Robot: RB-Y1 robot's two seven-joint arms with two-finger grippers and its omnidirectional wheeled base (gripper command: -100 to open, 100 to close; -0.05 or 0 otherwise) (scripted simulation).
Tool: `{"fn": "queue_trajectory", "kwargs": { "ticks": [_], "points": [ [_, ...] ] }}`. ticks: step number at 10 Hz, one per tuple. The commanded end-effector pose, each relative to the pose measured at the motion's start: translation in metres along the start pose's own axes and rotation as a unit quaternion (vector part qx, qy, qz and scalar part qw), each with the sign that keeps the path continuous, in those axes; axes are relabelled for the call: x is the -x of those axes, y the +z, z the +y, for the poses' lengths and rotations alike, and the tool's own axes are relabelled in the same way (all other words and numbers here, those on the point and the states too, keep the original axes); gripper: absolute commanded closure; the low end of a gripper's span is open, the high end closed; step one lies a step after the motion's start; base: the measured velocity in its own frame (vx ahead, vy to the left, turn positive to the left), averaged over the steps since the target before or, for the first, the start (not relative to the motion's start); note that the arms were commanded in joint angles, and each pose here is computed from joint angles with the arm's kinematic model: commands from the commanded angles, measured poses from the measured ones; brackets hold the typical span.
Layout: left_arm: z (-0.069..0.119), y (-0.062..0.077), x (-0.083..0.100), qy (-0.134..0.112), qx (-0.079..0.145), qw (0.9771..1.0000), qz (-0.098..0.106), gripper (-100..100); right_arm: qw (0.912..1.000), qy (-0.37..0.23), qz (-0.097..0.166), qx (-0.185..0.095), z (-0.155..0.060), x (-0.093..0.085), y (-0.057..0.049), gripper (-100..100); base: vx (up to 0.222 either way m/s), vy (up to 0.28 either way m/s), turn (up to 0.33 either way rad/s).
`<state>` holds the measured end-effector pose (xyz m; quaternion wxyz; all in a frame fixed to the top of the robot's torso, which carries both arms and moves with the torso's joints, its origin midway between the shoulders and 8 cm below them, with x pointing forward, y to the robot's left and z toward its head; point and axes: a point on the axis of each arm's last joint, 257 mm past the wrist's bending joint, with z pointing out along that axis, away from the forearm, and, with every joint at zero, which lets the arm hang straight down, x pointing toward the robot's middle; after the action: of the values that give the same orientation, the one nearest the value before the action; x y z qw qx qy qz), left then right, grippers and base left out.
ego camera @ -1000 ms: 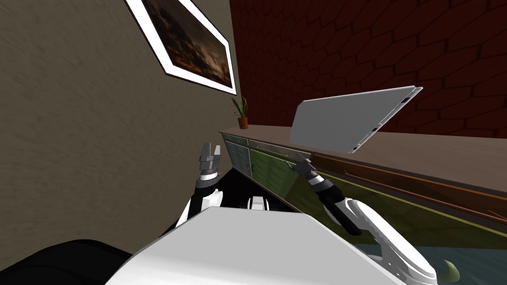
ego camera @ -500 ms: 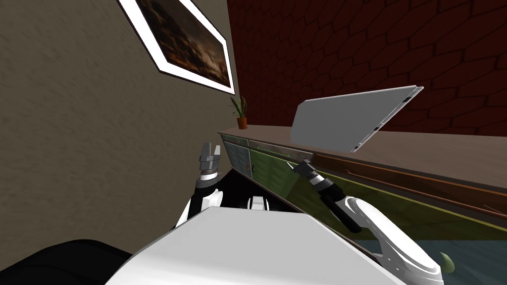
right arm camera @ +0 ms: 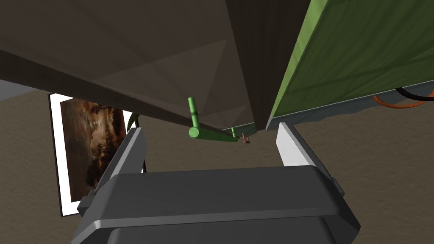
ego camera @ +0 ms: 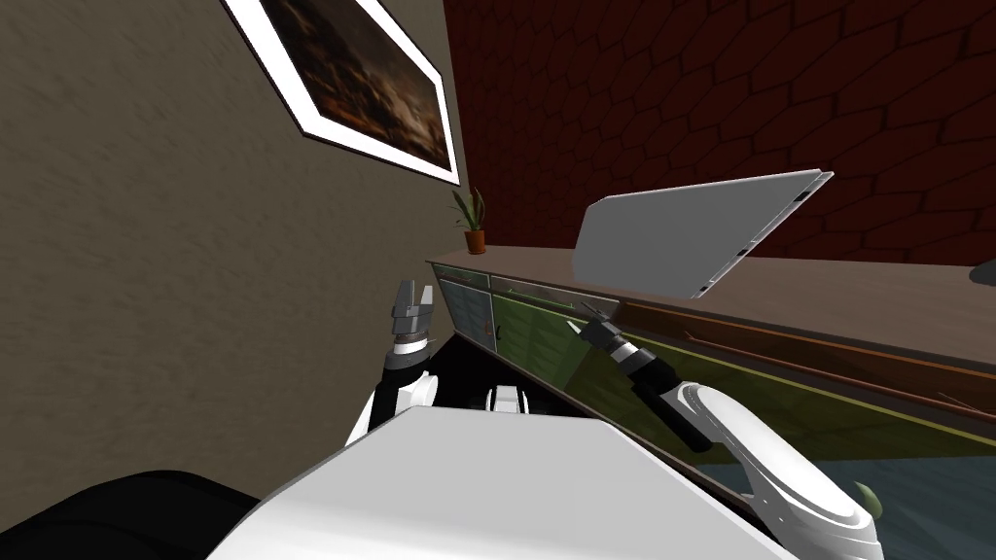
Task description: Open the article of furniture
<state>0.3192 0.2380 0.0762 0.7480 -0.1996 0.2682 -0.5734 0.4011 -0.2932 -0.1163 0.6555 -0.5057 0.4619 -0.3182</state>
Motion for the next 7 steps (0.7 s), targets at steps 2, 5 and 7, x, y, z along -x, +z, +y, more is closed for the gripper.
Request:
{"fn": "queue_trajectory", "kwargs": {
  "ticks": [2, 5, 7],
  "points": [
    [0.0, 0.0, 0.0, 0.0, 0.0, 1.0, 0.0, 0, 1.0, -0.005, 0.0, 0.001, -0.004, -0.001, -0.001, -100, 0.079, 0.045, 0.004],
    [0.0, 0.0, 0.0, 0.0, 0.0, 1.0, 0.0, 0, 1.0, -0.005, -0.007, 0.001, -0.006, 0.006, -0.002, 100, -0.088, 0.046, -0.049],
    [0.0, 0.0, 0.0, 0.0, 0.0, 1.0, 0.0, 0, 0.9999, -0.005, -0.013, 0.002, -0.008, 0.012, -0.003, 100, -0.175, 0.086, -0.043]
  ]
}}
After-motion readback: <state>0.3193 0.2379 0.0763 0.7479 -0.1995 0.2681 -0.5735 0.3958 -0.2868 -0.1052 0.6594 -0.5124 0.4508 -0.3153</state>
